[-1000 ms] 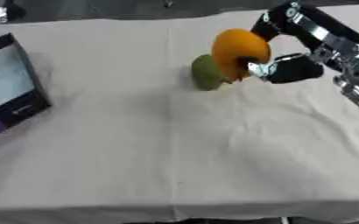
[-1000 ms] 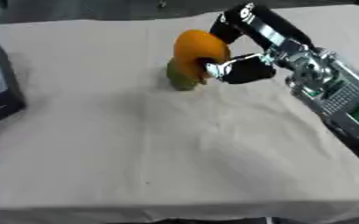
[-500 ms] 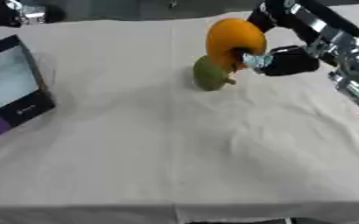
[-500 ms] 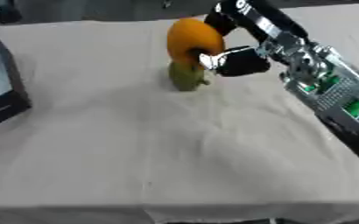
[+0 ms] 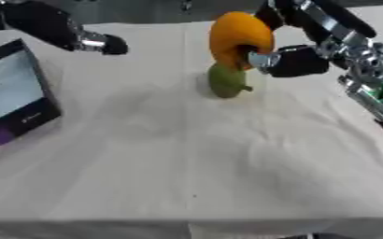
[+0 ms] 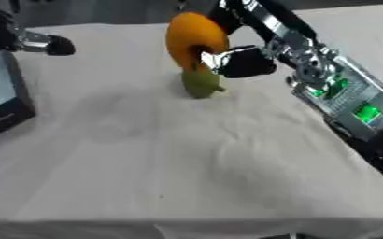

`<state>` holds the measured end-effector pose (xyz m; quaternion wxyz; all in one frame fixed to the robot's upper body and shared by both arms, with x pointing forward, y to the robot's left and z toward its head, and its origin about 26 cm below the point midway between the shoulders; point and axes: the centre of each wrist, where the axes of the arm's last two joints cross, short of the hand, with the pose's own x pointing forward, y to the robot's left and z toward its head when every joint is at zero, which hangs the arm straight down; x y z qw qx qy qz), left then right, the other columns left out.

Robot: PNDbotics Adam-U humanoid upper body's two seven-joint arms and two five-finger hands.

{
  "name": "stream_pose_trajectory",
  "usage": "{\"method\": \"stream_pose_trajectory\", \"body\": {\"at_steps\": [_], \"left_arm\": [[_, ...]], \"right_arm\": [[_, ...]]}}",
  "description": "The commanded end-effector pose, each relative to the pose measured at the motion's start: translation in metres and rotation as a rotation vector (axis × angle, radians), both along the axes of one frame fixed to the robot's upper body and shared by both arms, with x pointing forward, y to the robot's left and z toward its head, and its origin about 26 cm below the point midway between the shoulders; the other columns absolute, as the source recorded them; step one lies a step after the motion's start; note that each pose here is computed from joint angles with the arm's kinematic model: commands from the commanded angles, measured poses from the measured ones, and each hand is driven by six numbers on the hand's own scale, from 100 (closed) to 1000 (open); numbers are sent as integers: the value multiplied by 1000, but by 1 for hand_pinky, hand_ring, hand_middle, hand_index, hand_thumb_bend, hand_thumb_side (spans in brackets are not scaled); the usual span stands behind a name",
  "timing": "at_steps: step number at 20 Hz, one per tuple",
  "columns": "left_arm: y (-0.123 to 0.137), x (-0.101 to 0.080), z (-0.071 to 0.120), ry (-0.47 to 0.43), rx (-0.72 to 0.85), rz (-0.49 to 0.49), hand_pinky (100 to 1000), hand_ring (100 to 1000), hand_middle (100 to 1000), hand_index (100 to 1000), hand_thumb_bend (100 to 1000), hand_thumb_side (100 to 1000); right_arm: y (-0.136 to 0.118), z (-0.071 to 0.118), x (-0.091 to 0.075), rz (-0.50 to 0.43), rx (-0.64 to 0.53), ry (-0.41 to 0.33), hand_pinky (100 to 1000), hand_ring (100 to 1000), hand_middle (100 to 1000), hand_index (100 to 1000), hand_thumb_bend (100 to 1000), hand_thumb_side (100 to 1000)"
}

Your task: Pick up the objects with one hand, pass them to the other hand, and then place them into the box on the other side of the table.

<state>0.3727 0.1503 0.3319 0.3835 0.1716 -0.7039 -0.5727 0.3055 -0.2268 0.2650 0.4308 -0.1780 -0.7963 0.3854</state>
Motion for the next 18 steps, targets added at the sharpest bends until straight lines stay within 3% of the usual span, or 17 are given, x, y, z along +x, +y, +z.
{"method": "stream_pose_trajectory", "body": {"at_steps": [1,18], "left_arm": [[-12,-7,9,-23,22,-21,816,769,805,863,751,401],[-51,-14,-3,18,34,-75,836,786,817,867,831,366]], "right_arm": [[2,10,-4,10,-5,-38,692,617,468,534,222,100],[6,8,-4,8,-8,-33,689,618,467,533,218,100]]}}
